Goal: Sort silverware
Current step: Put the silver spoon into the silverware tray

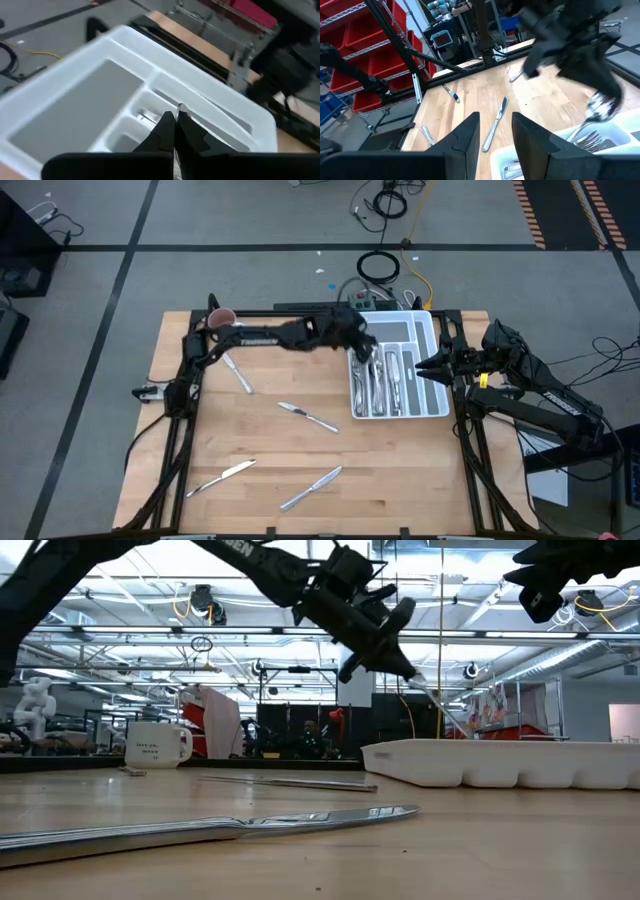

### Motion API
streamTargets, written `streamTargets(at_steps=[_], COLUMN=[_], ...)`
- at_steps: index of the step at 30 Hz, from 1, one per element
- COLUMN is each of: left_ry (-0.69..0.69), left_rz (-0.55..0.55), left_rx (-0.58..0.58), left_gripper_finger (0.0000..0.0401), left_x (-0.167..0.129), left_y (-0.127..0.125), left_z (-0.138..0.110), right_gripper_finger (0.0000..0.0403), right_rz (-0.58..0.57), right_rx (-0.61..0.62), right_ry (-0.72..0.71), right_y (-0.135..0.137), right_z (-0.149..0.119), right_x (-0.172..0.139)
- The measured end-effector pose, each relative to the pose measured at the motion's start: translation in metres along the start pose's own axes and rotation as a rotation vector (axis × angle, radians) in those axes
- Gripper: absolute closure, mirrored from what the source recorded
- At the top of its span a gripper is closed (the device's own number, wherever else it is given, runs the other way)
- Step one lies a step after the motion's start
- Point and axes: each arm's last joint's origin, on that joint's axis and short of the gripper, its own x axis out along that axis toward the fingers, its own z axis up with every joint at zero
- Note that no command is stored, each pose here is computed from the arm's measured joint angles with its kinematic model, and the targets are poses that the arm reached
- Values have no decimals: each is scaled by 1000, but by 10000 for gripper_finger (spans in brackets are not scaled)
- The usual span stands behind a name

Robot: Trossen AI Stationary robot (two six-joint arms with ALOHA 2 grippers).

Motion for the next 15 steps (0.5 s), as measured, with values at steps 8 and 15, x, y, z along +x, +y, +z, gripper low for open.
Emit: streamTargets(at_steps=[8, 15], left_ry=[5, 103], left_rz=[-33, -113], left_rx=[-27, -87], left_gripper_finger=[398, 398], left_x=[-1, 34], left_y=[26, 34], left_z=[10, -26], right_gripper_finger=[298, 298], right_rz=[-3, -7], right_rx=[-15, -14], right_ry=[-1, -1], right_y=[0, 0], right_z=[0, 0], right_x=[0, 0])
